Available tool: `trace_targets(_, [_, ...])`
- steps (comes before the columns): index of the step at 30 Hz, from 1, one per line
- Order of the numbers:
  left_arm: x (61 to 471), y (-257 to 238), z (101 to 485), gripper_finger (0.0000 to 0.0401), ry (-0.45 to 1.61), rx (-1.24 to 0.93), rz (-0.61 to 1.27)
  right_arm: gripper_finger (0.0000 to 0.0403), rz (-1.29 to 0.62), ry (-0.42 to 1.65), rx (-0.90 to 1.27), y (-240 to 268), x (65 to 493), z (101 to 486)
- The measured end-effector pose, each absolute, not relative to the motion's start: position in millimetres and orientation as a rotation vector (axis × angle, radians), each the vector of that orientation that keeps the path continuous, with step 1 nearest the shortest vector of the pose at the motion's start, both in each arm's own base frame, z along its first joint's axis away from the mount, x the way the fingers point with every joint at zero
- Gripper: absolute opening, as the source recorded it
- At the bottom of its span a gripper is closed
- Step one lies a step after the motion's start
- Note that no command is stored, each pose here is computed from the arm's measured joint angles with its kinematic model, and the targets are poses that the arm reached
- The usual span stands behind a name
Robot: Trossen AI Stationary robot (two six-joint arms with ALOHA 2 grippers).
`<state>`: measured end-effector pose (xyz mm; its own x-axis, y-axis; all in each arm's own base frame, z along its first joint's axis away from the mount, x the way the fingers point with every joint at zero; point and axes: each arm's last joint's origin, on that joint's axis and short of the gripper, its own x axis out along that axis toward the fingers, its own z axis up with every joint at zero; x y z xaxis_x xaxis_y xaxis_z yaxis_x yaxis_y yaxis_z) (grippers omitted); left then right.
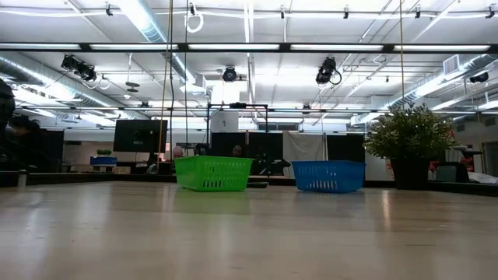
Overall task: Sort spring keychains
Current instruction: Put the black spring keychain into the green bin
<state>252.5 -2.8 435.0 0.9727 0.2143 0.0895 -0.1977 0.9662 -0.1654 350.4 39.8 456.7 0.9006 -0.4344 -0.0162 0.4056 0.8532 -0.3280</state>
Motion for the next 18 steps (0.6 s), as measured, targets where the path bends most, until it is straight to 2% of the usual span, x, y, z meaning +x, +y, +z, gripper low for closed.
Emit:
trace_targets(4, [252.0, -2.5, 435.6, 0.0270, -0.115, -0.157, 0.218, 0.0000, -0.441, 0.093, -0.326, 40.0, 350.8, 456.3])
trace_targets(7, [252.1, -2.1, 435.4, 0.0244, -0.113, -0.158, 0.235, 0.0000, -0.441, 0.093, -0.326, 40.0, 350.8, 456.3])
trace_targets(11, [249.5, -1.7, 437.2, 0.0187, -0.122, -0.153, 0.245, 0.0000, -0.443, 0.095, -0.327, 39.8, 350.8, 456.1])
trace_targets(18, [249.7, -1.6, 436.3, 0.0066, -0.113, -0.150, 0.248, 0.0000, -0.442, 0.104, -0.331, 39.8, 350.8, 455.2])
